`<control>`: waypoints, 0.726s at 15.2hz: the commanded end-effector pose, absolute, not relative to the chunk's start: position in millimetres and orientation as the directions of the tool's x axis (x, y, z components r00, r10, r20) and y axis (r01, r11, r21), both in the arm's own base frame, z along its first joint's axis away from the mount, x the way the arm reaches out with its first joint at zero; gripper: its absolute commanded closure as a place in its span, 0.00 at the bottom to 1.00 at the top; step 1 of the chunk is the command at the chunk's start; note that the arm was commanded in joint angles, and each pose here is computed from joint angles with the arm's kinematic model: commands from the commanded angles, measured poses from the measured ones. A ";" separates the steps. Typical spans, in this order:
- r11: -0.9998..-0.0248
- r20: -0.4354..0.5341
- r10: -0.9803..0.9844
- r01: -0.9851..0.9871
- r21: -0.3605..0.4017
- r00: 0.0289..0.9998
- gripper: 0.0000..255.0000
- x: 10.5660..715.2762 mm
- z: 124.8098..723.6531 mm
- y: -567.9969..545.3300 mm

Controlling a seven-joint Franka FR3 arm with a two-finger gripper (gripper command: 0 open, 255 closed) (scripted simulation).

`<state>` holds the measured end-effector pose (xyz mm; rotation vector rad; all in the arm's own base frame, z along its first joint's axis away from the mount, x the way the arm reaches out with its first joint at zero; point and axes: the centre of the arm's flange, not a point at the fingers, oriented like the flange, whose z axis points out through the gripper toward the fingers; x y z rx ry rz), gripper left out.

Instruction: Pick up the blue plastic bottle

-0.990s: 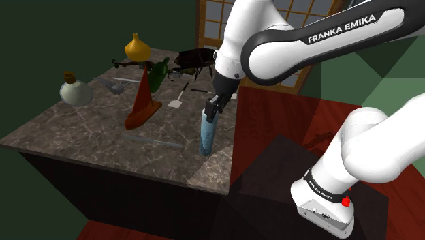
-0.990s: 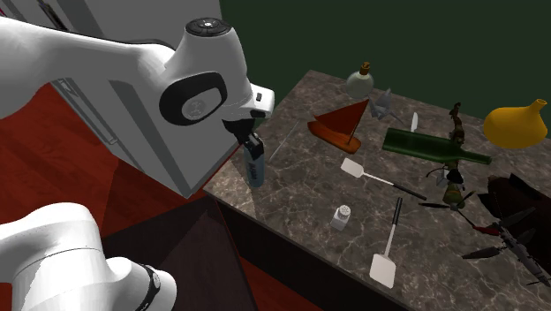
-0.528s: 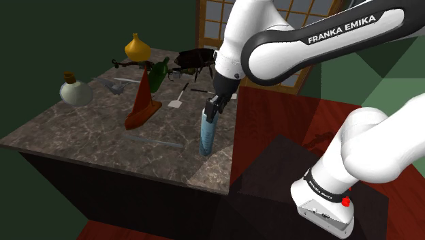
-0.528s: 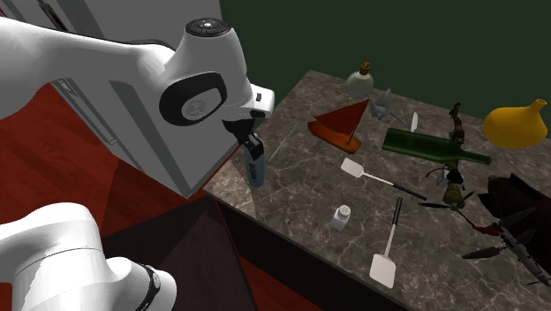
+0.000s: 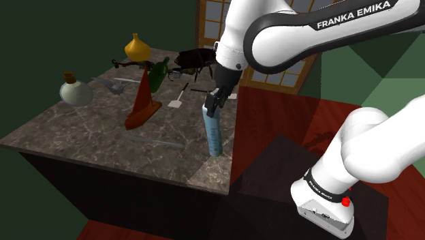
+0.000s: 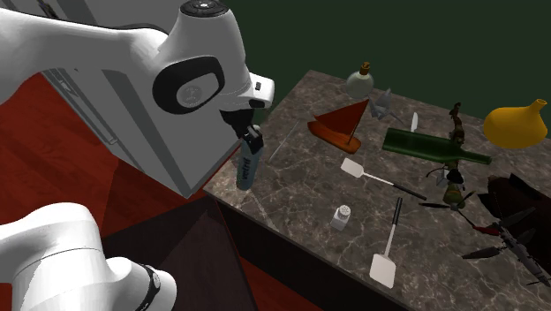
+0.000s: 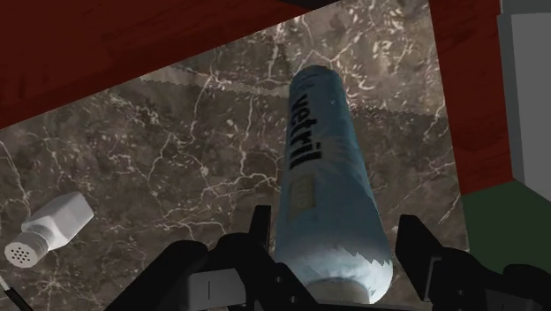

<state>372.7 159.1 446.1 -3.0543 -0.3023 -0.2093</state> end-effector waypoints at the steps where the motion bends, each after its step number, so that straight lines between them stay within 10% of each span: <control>1: -0.979 0.141 0.190 0.199 -0.051 0.971 1.00 372.2 456.9 158.5; 11: -0.979 0.141 0.190 0.199 -0.051 0.971 1.00 372.2 500.0 158.5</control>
